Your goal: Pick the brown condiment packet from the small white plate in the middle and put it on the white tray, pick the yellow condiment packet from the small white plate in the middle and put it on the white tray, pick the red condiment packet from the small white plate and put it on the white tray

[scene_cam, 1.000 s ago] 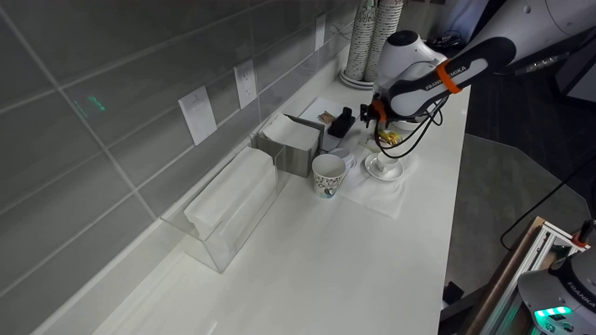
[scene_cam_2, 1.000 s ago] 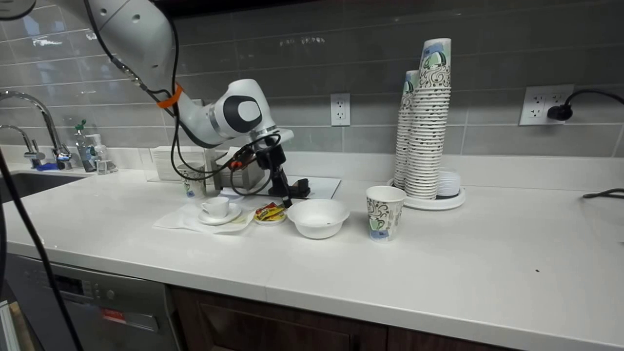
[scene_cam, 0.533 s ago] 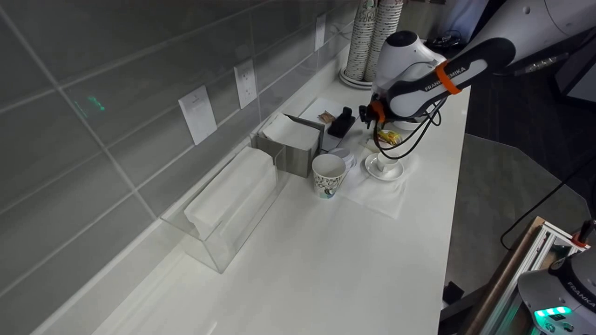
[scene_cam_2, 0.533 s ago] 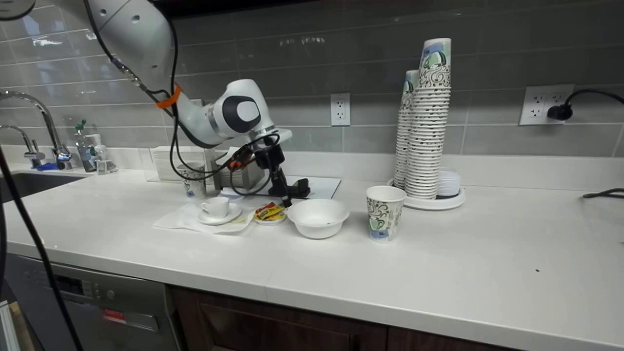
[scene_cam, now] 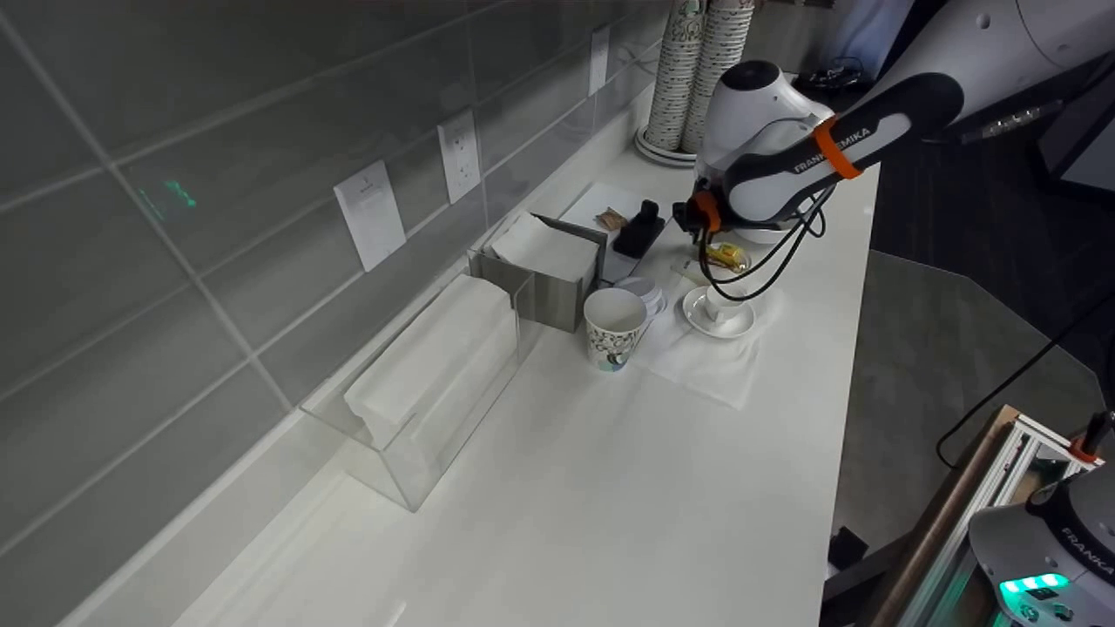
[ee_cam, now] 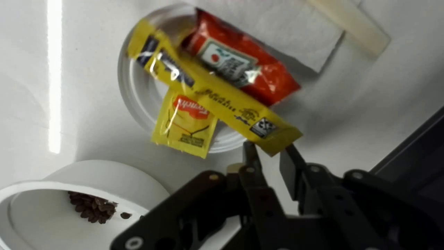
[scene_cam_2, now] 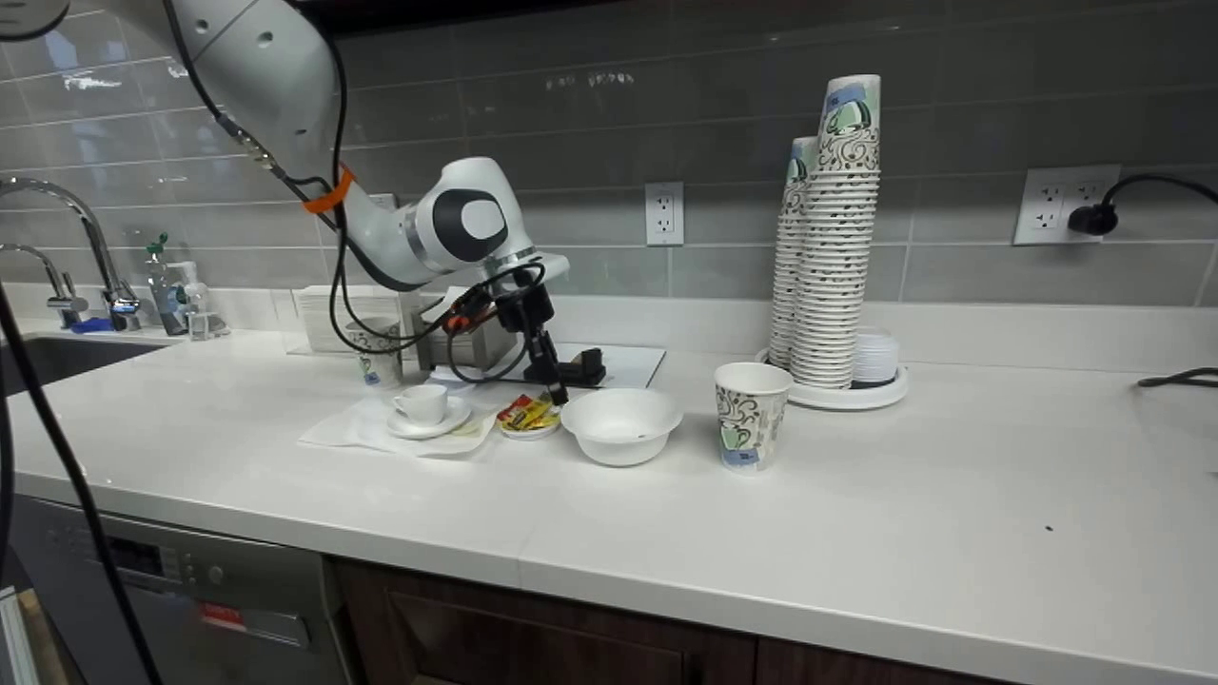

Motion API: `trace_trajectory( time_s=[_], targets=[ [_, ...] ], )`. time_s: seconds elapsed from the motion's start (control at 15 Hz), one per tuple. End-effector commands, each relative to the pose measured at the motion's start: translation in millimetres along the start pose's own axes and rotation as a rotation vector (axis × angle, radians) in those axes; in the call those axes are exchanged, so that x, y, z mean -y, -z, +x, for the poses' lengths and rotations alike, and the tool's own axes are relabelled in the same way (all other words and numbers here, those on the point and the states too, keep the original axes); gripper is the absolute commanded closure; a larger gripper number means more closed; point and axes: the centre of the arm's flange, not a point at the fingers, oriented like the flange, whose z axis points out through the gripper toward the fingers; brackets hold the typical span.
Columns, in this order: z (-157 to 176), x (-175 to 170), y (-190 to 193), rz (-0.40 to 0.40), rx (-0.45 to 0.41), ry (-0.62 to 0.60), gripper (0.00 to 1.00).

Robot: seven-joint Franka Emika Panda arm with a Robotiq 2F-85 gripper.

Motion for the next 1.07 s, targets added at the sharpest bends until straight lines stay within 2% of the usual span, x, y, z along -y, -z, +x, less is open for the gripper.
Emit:
trace_trajectory(
  time_s=[0.0,0.07,0.47,0.73,0.93,1.0],
  targets=[
    [-5,-4,1,0.001,-0.014,0.016,0.97],
    [-5,-4,1,0.002,-0.014,0.016,1.00],
    [-6,-6,7,-0.004,0.001,0.008,1.00],
    [-2,-7,25,-0.043,-0.042,-0.010,1.00],
    [3,-6,36,-0.056,-0.037,-0.017,1.00],
    [5,-3,39,-0.065,-0.024,-0.019,0.79]
  ],
)
